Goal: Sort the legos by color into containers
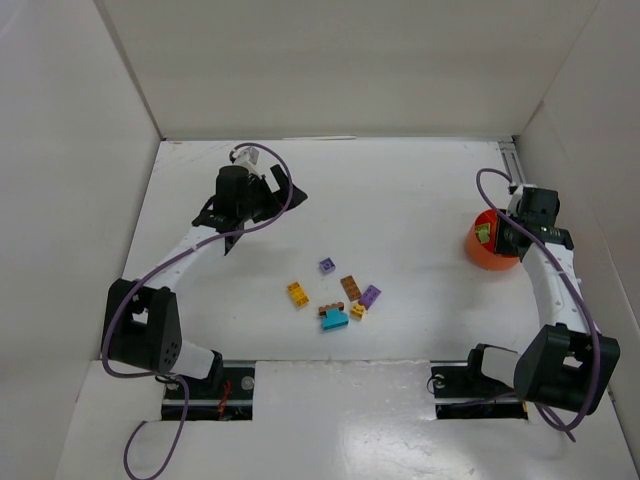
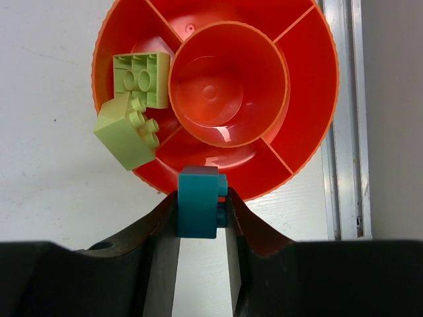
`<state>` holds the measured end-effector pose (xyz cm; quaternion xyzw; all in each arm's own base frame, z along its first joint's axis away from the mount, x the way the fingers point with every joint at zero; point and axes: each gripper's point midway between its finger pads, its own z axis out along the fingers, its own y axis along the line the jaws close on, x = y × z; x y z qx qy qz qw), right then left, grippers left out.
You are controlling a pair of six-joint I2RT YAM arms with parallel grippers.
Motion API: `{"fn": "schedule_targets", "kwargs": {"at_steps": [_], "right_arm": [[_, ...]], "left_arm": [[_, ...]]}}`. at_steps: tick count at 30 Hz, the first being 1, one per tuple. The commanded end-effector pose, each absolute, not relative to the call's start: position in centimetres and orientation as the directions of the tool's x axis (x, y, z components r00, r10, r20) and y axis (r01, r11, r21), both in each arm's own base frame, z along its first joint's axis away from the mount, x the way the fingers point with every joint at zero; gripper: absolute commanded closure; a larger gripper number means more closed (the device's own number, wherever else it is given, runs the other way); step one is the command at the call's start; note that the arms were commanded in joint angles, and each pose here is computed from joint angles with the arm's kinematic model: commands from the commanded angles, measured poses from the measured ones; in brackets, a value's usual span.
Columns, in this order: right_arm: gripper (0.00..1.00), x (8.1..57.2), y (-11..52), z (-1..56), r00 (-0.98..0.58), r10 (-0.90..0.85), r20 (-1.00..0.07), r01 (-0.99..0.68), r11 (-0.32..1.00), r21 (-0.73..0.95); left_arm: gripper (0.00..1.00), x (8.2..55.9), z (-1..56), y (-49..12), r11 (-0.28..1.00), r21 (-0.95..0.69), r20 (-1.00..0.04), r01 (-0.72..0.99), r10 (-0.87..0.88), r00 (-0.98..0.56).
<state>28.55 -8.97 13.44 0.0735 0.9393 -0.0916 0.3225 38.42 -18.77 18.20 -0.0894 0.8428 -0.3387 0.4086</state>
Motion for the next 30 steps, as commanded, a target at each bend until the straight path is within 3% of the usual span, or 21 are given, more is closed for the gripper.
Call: {"fn": "schedule_targets", "kwargs": {"at_steps": [1, 17, 30], "right_arm": [[0.89, 29.5, -9.3, 13.7, -0.749, 0.07, -0.659, 0.199, 0.972, -0.122], [0.59, 29.9, -9.7, 14.1, -0.733, 0.073, -0.676, 0.211, 0.97, -0.123], [0.55, 30.2, -8.8, 16.1, -0.68, 0.049, -0.731, 0.176, 0.98, -0.098]], "left_arm": [[0.0, 38.7, 21.4, -18.7, 0.749, -0.635, -0.682, 0.187, -0.43, -0.592], [0.0, 38.3, 21.4, -18.9, 0.742, -0.641, -0.678, 0.198, -0.425, -0.6], [0.0, 36.9, 21.7, -18.9, 0.732, -0.642, -0.683, 0.228, -0.412, -0.603]]}}
